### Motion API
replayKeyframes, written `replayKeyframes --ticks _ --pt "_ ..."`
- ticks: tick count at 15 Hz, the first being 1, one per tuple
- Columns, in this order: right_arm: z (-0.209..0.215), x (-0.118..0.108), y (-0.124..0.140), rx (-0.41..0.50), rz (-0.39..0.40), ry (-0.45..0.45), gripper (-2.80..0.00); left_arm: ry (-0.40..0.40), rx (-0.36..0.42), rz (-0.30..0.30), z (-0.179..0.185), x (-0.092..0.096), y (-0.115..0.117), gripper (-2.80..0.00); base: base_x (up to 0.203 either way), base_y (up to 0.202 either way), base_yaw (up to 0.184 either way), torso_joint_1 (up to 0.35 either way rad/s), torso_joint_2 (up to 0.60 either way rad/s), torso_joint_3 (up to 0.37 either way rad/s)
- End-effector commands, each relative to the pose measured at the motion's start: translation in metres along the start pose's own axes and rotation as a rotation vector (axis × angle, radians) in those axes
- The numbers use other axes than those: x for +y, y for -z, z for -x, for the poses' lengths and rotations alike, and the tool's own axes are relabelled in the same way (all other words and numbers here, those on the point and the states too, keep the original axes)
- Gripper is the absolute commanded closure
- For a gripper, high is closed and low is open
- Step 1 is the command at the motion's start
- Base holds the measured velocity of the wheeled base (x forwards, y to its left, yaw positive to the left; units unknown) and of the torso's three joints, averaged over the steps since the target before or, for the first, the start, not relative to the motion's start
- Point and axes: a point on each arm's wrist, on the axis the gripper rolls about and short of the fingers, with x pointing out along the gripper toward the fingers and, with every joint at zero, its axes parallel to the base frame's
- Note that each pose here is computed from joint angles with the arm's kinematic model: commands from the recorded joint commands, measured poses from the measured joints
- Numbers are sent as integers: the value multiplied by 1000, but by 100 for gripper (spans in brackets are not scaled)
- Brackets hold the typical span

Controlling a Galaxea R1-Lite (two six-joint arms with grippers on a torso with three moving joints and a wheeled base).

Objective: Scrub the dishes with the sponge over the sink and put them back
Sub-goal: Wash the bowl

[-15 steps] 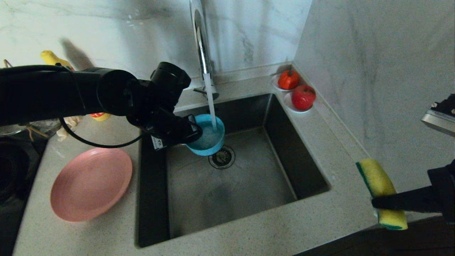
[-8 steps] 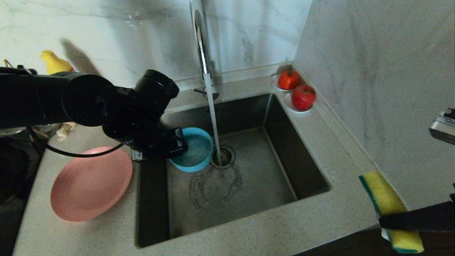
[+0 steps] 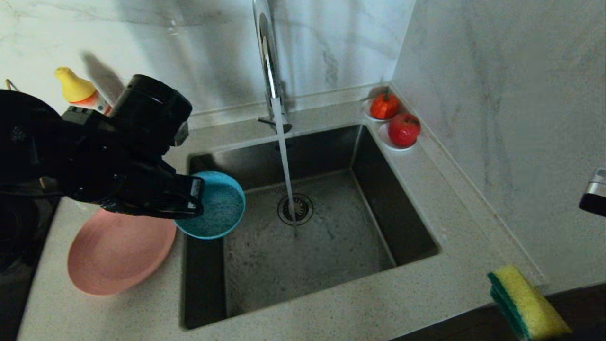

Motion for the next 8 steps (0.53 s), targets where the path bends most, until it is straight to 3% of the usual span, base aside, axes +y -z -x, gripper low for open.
replayKeyframes --ticks 1,2,3,6,8 --pt "0 1 2 36 -5 -22 0 -62 -59 -85 7 5 0 0 0 0 0 0 0 0" --pt "0 0 3 40 -8 -22 0 -100 -81 -146 7 5 1 0 0 0 0 0 0 0" --pt "0 0 4 40 -8 -22 0 -118 -99 -170 9 4 2 0 0 0 0 0 0 0" --pt "3 -2 8 34 -4 -25 0 -151 -182 -334 24 -15 7 0 0 0 0 0 0 0" --pt "5 -2 10 29 -1 -27 0 -182 -243 -365 36 -20 2 0 0 0 0 0 0 0"
